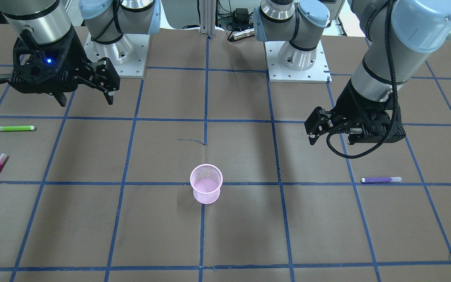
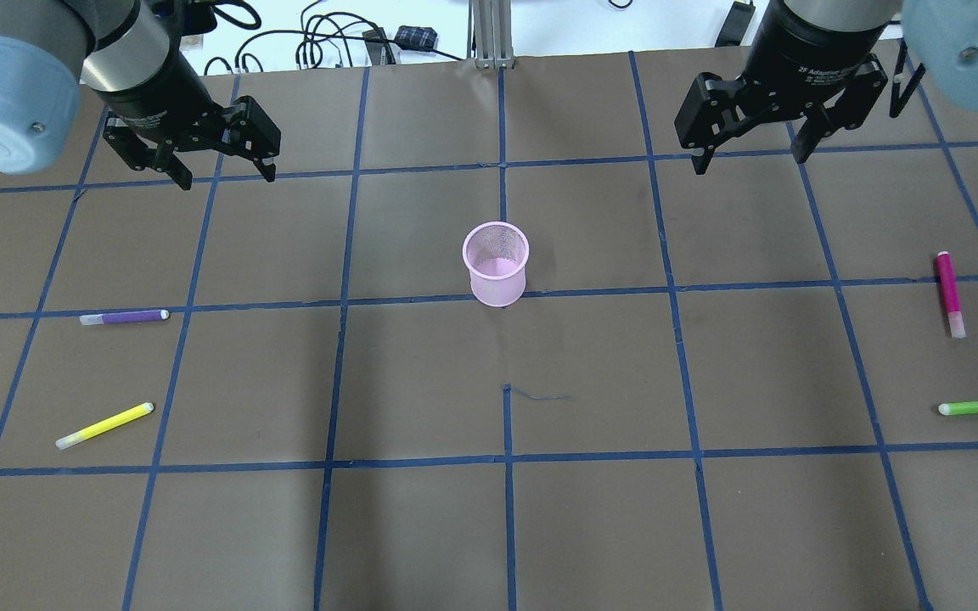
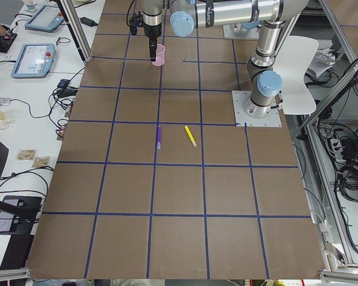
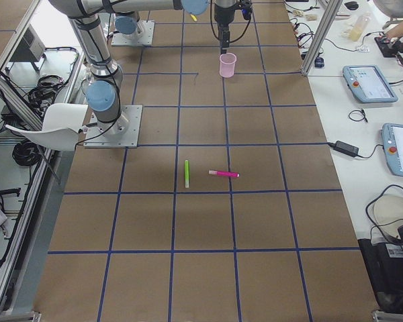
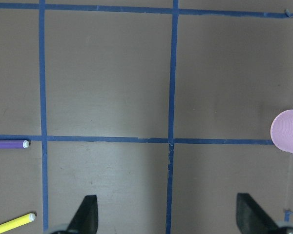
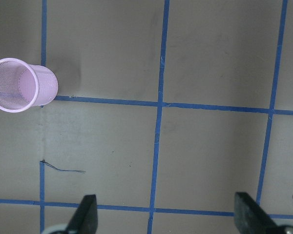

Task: Insert purple and pink pens into pink cup

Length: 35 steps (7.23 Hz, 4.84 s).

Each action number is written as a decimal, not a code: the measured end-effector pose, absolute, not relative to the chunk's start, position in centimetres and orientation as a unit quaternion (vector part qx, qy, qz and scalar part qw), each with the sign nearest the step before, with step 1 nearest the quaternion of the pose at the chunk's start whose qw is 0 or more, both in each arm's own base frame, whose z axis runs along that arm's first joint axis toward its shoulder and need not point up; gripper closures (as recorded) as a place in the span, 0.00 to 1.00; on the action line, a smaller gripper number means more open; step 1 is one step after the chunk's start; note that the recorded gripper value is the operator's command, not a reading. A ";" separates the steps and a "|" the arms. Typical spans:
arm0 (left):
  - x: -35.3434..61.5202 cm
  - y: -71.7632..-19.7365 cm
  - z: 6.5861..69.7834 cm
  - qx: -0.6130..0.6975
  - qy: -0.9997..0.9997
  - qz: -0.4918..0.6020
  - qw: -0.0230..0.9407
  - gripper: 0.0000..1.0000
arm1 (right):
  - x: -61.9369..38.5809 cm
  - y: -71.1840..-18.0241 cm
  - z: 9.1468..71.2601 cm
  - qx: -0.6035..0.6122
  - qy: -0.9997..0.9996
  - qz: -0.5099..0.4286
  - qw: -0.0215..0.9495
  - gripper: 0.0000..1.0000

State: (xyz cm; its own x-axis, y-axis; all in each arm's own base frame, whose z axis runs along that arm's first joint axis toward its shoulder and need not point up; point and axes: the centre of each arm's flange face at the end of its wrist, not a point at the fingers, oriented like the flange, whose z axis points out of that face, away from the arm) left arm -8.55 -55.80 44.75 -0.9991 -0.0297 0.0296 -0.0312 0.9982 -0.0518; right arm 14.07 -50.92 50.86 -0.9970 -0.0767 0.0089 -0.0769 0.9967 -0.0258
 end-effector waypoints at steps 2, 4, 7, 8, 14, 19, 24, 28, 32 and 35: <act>-4.0 -56.1 44.2 0.017 -1.000 0.019 0.016 0.00 | 14.0 -51.0 50.6 0.037 -0.999 0.011 0.001 0.00; -1.7 -56.1 43.9 0.017 -1.000 0.014 0.018 0.00 | 11.5 -51.6 49.5 0.016 -1.000 0.000 0.000 0.00; 4.1 -55.9 42.8 -0.017 -1.000 0.005 0.017 0.00 | -1.7 -54.9 39.0 -0.034 -0.999 -0.028 0.006 0.00; 8.2 -55.7 41.2 -0.063 -0.998 -0.001 0.022 0.00 | -7.6 -55.4 34.5 -0.034 -0.999 -0.023 0.017 0.00; 22.2 -56.8 30.7 -0.500 -0.865 0.047 0.002 0.00 | -23.3 -55.8 20.4 -0.032 -0.999 0.001 0.039 0.11; 8.8 -59.9 26.9 -0.692 -0.715 -0.075 -0.065 0.00 | -26.0 -55.4 17.3 -0.053 -0.998 -0.018 0.028 0.66; 4.5 -60.7 20.0 -0.666 -0.679 -0.249 -0.185 0.00 | -26.1 -55.3 17.8 -0.054 -0.998 -0.019 0.032 1.00; 3.7 -58.9 15.0 -0.680 -0.655 -0.270 -0.190 0.00 | -18.3 -57.9 28.2 0.003 -0.998 0.044 0.049 1.00; 3.7 -56.3 12.7 -0.664 -0.657 -0.272 -0.231 0.01 | -3.9 -57.6 35.0 0.095 -0.993 0.069 0.030 1.00; 3.6 -54.8 12.2 -0.656 -0.661 -0.262 -0.253 0.32 | 8.3 -56.8 35.7 0.076 -0.993 0.082 -0.025 1.00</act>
State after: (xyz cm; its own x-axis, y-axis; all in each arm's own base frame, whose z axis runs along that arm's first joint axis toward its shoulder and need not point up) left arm 3.58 -54.85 12.22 -0.0117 0.9999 0.0084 0.7342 0.0029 0.6789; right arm 8.26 -56.83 35.71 -0.9873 -0.1546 -0.0375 -0.1464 0.9751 -0.1668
